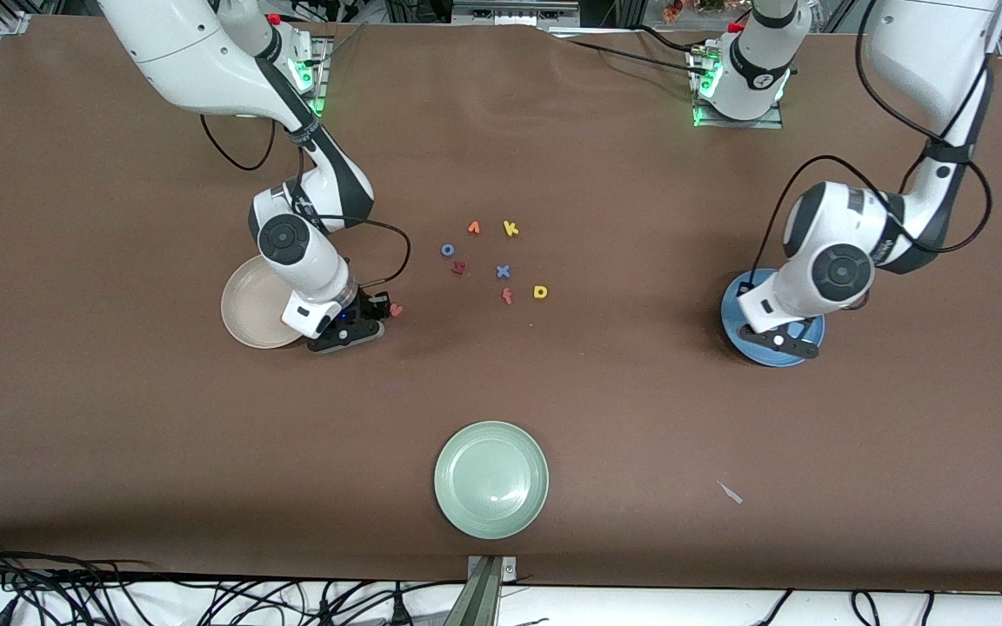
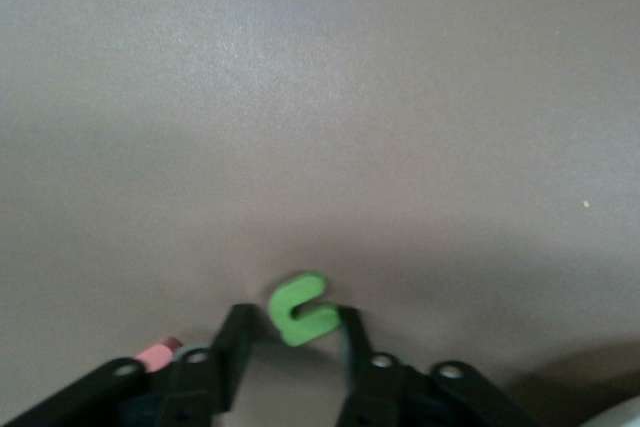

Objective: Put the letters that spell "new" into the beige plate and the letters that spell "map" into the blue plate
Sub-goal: 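Drop the E on the blue plate while the right gripper carries the U, then grasp the yellow d with the left gripper while the right grasps pink M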

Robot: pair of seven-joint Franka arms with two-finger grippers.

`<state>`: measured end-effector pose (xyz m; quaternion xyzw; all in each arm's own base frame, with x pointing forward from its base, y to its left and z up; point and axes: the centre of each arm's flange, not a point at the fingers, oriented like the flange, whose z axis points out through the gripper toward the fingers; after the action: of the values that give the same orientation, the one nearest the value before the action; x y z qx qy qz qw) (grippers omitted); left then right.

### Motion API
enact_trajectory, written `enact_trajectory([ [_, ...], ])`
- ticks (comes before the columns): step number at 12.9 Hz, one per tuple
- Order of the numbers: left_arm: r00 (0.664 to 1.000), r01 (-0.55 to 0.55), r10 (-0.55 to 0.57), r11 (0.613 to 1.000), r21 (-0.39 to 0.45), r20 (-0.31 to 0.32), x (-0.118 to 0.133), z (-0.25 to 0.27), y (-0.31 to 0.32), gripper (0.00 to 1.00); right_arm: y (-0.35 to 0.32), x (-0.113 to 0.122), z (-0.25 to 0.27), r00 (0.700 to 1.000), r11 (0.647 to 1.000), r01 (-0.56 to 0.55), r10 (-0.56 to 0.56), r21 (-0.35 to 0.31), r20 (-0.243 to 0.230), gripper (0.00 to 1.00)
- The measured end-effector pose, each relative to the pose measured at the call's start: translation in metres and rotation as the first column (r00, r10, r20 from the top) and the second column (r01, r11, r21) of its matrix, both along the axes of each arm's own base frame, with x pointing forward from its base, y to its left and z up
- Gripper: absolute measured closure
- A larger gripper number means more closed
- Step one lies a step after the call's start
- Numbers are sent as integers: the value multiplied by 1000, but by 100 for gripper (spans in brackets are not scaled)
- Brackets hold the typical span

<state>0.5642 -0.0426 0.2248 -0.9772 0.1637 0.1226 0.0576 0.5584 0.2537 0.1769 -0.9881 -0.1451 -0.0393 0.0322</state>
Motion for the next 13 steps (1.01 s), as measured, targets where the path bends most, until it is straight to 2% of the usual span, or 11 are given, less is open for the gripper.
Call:
enact_trajectory([
  [1, 1000, 2, -2, 1000, -5, -8, -1, -2, 11, 73, 1, 1, 2, 1000, 1000, -1, 1, 1, 3, 71],
  [2, 1000, 5, -5, 1000, -7, -15, -2, -4, 16, 73, 1, 0, 1, 1000, 1000, -2, 2, 1, 2, 71],
  [3, 1000, 8, -8, 1000, -8, -19, -3, -6, 15, 66, 1, 1, 2, 1000, 1000, -4, 4, 1, 4, 71],
  [6, 1000, -7, 7, 1000, -24, 1, 2, 0, -4, 37, -6, 8, 12, 1000, 1000, -13, 13, -10, 13, 71],
  [9, 991, -129, 132, 985, -115, 21, 5, 16, -67, 4, -24, 13, 45, 999, 997, -44, 43, -58, -27, 71],
  [10, 985, -166, 171, 978, -128, 27, 3, 21, -94, 0, -35, 13, 60, 997, 995, -62, 58, -77, -43, 71],
  [13, 965, -241, 252, 960, -139, 67, -9, 26, -178, 0, -90, 0, 75, 994, 991, -87, 79, -105, -78, 71],
])
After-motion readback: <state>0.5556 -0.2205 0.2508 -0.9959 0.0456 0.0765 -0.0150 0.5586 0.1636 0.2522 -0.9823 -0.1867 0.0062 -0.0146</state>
